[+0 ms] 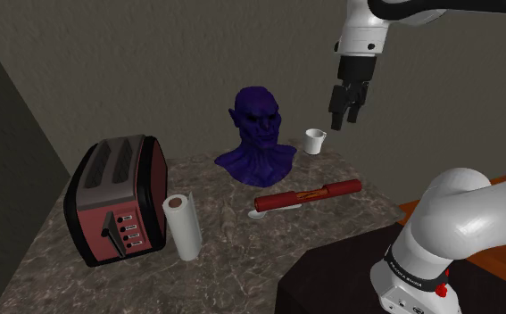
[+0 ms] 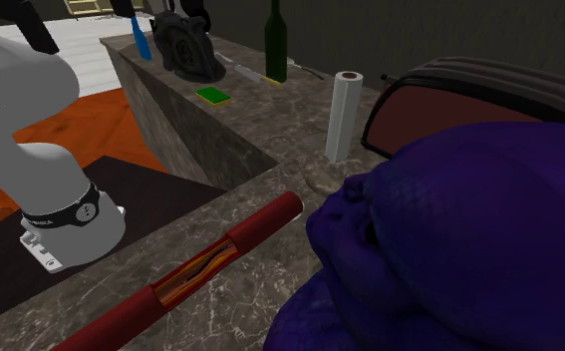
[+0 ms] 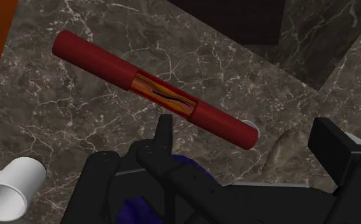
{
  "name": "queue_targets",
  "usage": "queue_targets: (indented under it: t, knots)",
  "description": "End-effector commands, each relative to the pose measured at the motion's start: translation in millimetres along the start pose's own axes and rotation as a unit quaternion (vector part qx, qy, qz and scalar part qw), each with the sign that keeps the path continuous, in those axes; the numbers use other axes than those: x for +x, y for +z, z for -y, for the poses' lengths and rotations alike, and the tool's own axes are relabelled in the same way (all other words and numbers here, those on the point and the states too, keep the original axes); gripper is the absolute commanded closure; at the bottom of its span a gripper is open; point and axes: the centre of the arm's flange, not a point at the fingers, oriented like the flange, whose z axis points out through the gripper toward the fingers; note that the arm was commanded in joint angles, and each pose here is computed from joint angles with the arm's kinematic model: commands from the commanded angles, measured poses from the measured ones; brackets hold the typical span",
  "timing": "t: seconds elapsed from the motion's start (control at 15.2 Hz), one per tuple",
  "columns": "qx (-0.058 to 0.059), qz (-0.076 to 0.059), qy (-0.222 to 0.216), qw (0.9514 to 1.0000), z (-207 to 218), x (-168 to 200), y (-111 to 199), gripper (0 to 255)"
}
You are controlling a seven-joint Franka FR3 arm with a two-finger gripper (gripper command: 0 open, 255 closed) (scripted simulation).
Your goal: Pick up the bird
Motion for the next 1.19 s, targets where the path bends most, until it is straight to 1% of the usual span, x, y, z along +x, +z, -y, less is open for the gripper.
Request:
queue_targets:
  t: [0.0, 0.53, 0.79, 1.12]
  knots:
    - [0.000, 0.000, 0.000, 1.0000, 0.0, 0.0, 0.0, 0]
    - [-0.036, 0.016, 0.040, 0.9984, 70.2, 65.0, 64.2, 0]
    - [-0.054, 0.024, 0.061, 0.9964, 101.5, 98.7, 99.0, 0]
    - [-0.076, 0.034, 0.086, 0.9928, 136.9, 141.8, 144.6, 0]
